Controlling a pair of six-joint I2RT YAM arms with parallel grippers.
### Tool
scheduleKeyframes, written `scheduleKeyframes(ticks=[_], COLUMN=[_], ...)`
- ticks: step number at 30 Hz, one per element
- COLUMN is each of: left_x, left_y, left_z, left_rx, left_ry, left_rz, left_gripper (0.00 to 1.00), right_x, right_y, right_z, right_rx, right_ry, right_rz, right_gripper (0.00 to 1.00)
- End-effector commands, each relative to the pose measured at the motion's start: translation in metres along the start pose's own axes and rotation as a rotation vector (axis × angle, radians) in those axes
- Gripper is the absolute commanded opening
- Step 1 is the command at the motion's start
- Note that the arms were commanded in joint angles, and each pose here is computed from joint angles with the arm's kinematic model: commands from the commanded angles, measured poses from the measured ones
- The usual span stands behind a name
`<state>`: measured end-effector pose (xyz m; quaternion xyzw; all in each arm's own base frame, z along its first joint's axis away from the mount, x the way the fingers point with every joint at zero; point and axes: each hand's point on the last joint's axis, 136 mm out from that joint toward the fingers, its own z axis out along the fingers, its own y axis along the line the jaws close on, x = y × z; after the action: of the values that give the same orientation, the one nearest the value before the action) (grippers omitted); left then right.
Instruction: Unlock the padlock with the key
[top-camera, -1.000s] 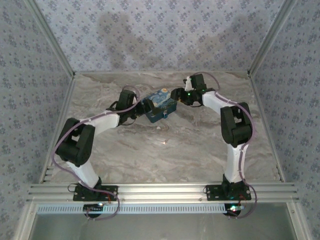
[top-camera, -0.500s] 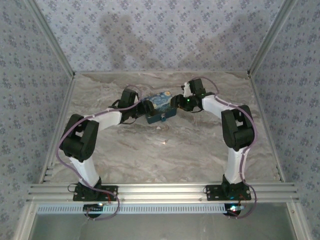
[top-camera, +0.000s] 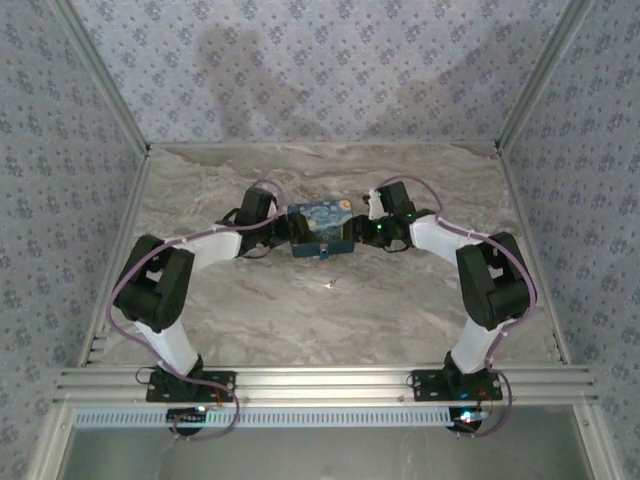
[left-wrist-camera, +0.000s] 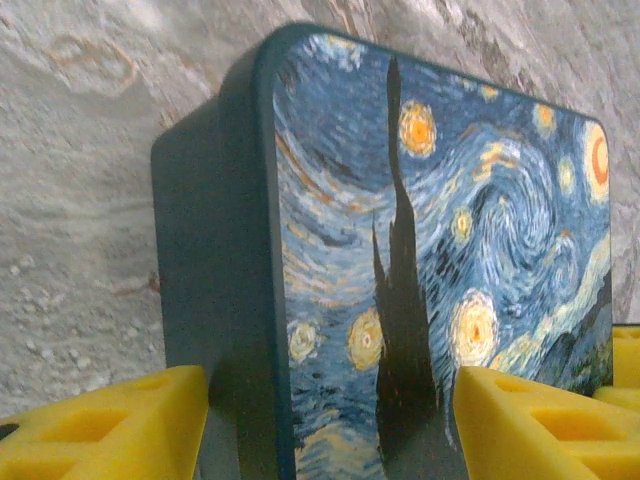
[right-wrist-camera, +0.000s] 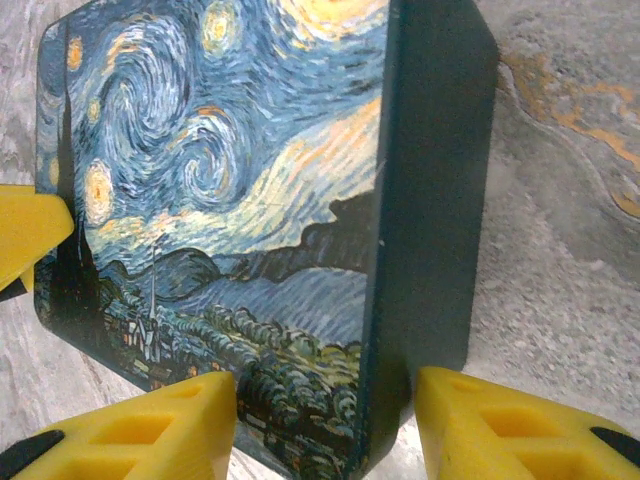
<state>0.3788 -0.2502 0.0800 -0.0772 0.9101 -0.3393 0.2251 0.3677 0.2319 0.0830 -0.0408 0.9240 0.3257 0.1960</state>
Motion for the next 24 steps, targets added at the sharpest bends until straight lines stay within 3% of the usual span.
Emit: scheduleKeyframes(ticks=[1,6,13,18,24], left_x=[0.01,0.012,-0.002,-0.004,0.024], left_y=[-0.016,-0.016,-0.01,-0.004,0.015], left_z=[-0.006,-0.002,-0.011,-0.032,-0.068], left_rx=[0.053,0.039,0.009,-0.021,-0.095], left_ry=[0.022,0.02,-0.025,-0.077,-0.115], left_rz=[0.033,0.037,0.041,0.042,0.022], left_gripper=[0.66,0.68,0.78,0.79,0.78], right_x=[0.0,0.003,0.015,0.035,0.076], right_y=[-0.001,-0.011,-0.028,-0.021,0.009], right_z=[-0.009,-0.015,-0.039,-0.058,-0.038], right_rx=[0.025,0.071,0.221,0.329,0.358], right_ry=[-0.035,-0.043,-0.062,-0.068,-0.009], right_rz=[-0.003,0.003,0.009,-0.046,-0.119], right_gripper=[0.52,0.57,0.62,0.61,0.53])
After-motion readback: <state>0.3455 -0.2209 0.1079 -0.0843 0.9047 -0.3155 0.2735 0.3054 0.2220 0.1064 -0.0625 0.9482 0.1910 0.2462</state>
